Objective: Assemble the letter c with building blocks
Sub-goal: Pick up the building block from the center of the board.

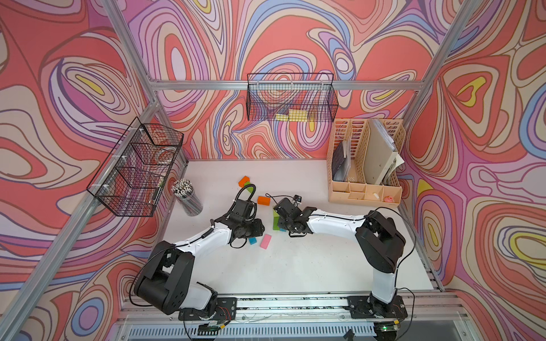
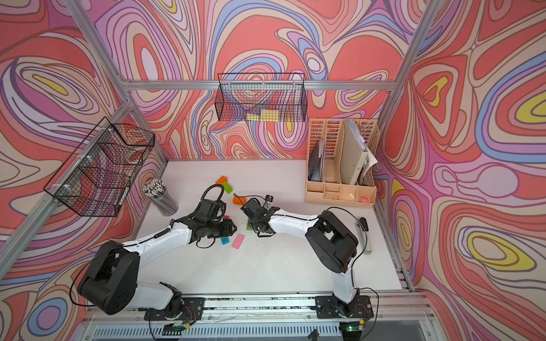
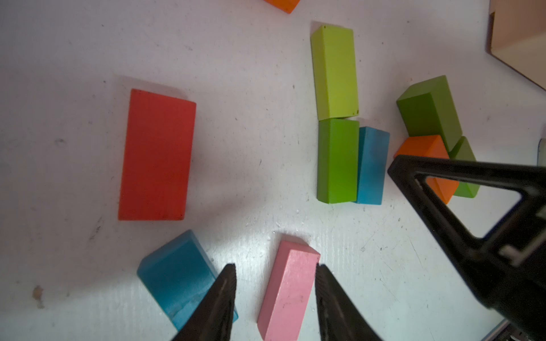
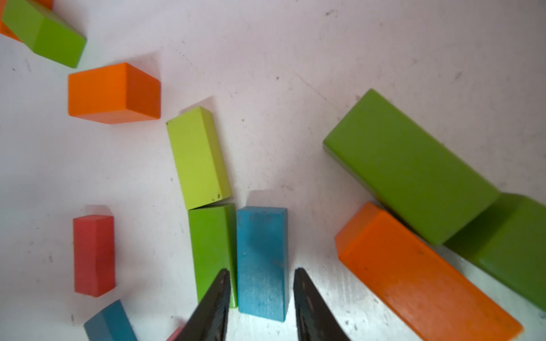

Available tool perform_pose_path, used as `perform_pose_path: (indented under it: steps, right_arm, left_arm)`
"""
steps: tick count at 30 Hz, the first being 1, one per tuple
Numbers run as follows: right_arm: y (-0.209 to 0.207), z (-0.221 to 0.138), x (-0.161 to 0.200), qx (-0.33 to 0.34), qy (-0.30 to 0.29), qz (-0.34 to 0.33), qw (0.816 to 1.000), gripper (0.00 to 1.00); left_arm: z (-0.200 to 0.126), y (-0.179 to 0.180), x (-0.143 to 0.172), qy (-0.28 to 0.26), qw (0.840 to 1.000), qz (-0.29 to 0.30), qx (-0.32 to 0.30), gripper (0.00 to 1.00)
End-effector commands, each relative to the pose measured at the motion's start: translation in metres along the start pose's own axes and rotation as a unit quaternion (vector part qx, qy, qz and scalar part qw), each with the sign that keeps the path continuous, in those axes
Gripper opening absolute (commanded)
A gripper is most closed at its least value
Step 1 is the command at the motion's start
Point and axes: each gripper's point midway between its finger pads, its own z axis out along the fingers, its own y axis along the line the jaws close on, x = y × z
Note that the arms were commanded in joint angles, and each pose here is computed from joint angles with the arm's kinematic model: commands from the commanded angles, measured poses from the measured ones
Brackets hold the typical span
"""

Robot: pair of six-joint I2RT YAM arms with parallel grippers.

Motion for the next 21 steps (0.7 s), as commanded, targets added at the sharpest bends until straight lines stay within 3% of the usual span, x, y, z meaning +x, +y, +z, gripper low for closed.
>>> perform_pose_path:
  steps: [1,8,13,21]
  right_arm:
    - [0.0,-0.01,0.006,-0.005,0.005,-0.011,1.0,0.36]
    - [0.01,-0.022,0.024,-0.036,0.033,-0.015,0.999,0.25]
    - [0.005,-0.021,0.037,-0.044,0.056,-0.012,0.997,0.09]
    - [0.002,-0.013,0.049,-0.048,0.077,-0.022,0.996,0.0]
  left_arm:
    - [0.002,0.006,0.004,0.007,1.0,-0.01,-0.007,0.47]
    - [0.002,0.006,0.004,0.007,1.0,-0.009,-0.008,0.47]
    - [0.002,0.006,0.004,0.006,1.0,-0.008,-0.008,0.46]
    - [0.002,0.005,0.004,0.005,1.0,-0.009,-0.006,0.46]
